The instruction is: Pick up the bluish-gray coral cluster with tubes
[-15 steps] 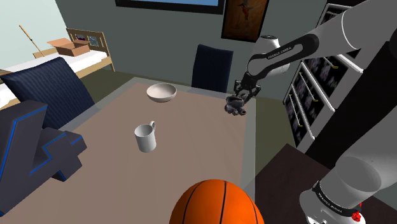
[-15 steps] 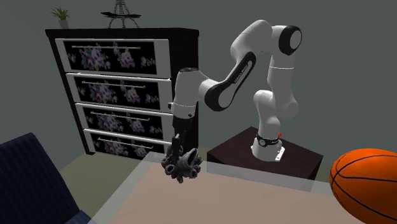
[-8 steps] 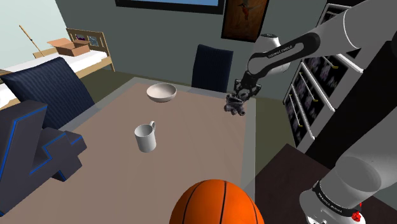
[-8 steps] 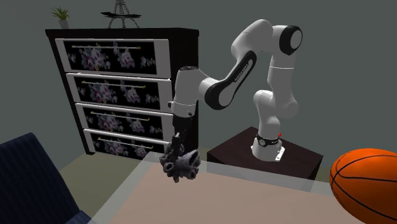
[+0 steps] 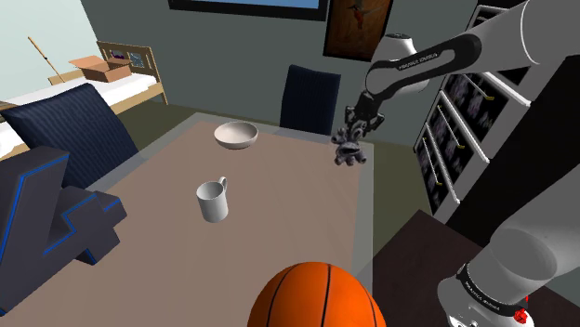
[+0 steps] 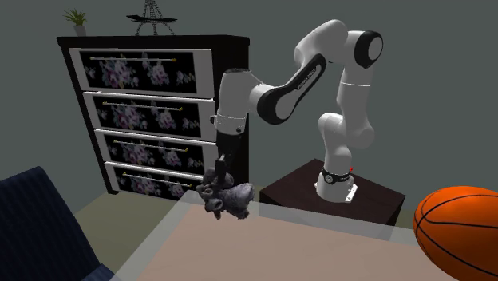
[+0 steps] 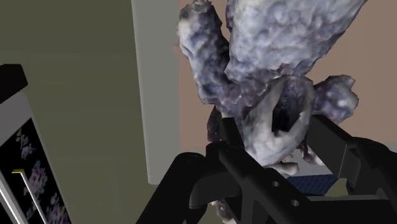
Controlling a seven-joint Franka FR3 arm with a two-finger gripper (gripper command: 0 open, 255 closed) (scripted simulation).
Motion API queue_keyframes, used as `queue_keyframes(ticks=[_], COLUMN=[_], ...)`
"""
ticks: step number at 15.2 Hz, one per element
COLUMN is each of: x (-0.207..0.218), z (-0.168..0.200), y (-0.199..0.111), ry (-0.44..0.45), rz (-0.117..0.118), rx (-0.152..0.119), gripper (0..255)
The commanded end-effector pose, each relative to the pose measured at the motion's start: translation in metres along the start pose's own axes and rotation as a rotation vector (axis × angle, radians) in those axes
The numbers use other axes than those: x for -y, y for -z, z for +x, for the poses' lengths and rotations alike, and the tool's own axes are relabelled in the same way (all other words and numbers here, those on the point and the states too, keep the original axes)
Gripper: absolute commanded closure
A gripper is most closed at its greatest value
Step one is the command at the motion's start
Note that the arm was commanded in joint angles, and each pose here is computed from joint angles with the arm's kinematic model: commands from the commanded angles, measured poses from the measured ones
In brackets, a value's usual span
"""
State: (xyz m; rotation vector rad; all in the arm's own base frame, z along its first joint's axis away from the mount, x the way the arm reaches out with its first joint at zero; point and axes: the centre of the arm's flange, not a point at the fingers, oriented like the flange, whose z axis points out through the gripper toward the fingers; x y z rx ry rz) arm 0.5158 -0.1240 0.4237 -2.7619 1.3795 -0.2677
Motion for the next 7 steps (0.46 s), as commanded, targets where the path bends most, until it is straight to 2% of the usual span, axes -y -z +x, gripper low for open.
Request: queue_keyframes(ticks=[1,5,7], x=[0.002,0.004,0.004], z=[0.002,0.005,0.005], y=[0.011,0.032,0.032], ry=[0.000,0.000,0.000], rz=[0.001,0.001,0.001], rx=[-0.001,-0.001,-0.001], gripper=[255,255,255])
